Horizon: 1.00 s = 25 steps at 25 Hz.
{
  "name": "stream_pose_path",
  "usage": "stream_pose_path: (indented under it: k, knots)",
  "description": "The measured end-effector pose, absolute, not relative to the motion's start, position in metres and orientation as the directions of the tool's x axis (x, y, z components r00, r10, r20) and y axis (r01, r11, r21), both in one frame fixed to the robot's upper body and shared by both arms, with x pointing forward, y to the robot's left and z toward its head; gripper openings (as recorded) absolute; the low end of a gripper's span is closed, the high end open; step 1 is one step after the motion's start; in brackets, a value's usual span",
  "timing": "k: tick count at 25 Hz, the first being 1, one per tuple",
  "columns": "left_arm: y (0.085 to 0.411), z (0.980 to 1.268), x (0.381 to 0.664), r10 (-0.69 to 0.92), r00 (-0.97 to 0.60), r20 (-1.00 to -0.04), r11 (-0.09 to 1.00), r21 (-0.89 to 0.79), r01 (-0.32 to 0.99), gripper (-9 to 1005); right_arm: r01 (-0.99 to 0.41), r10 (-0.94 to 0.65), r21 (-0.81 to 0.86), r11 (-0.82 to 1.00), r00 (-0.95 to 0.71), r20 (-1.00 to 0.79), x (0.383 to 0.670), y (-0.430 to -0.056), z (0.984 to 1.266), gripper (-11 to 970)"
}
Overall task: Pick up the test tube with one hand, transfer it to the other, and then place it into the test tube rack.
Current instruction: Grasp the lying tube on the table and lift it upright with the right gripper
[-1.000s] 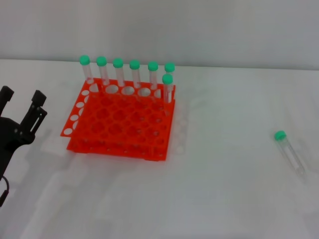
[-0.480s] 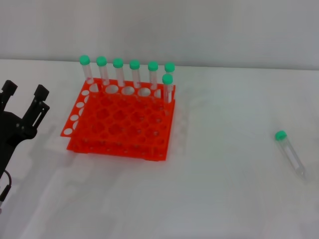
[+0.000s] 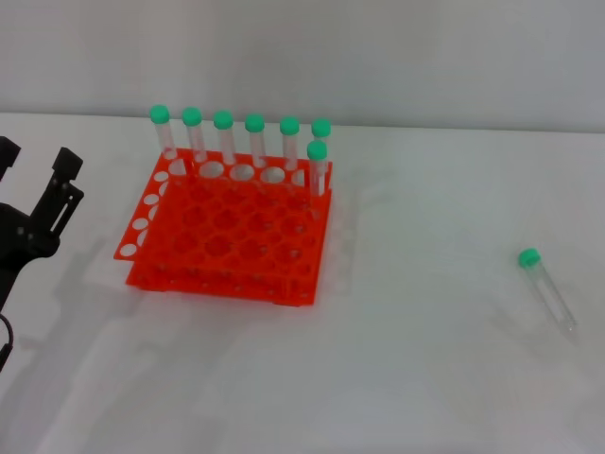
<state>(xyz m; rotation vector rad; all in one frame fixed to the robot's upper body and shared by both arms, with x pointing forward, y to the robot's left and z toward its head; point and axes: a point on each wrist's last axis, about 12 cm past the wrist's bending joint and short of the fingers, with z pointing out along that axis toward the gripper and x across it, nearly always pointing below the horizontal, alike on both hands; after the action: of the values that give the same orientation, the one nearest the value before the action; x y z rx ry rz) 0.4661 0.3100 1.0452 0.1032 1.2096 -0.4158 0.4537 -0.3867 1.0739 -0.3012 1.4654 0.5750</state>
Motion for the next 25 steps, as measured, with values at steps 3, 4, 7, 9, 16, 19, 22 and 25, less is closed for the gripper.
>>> stream_pose_path:
  k: [3,4,7,9,16,19,22,25]
  knots:
    - [0.311,1.045,0.467,-0.251,0.288,-0.924,0.923,-0.139,0.359,787,-0.584,0.182,0.221,0.781,-0.127,-0.975,0.465,-0.386,1.088,856]
    - [0.311,1.045,0.467,-0.250,0.288,-0.924,0.923,-0.138,0.358,787,-0.589,0.174,0.249,0.769,-0.182,-0.968,0.470,-0.385,1.093,856]
    - [0.312,1.045,0.466,-0.252,0.288,-0.924,0.925,-0.142,0.353,787,-0.584,0.107,0.280,0.762,-0.312,-0.944,0.490,-0.383,1.113,856]
    - [0.313,1.044,0.464,-0.253,0.285,-0.924,0.925,-0.146,0.350,786,-0.576,0.052,0.273,0.771,-0.370,-0.928,0.503,-0.379,1.127,855]
    - [0.314,1.043,0.464,-0.264,0.279,-0.923,0.927,-0.164,0.336,786,-0.500,-0.161,0.152,0.853,-0.528,-0.834,0.544,-0.345,1.176,854]
    - [0.314,1.043,0.466,-0.273,0.272,-0.923,0.925,-0.174,0.339,786,-0.469,-0.261,0.051,0.882,-0.575,-0.776,0.555,-0.323,1.195,852]
    - [0.314,1.043,0.467,-0.274,0.270,-0.923,0.925,-0.175,0.338,787,-0.452,-0.319,-0.011,0.892,-0.613,-0.723,0.560,-0.303,1.206,851]
    - [0.315,1.042,0.466,-0.273,0.266,-0.924,0.926,-0.178,0.333,787,-0.458,-0.374,-0.047,0.888,-0.657,-0.654,0.563,-0.282,1.213,850]
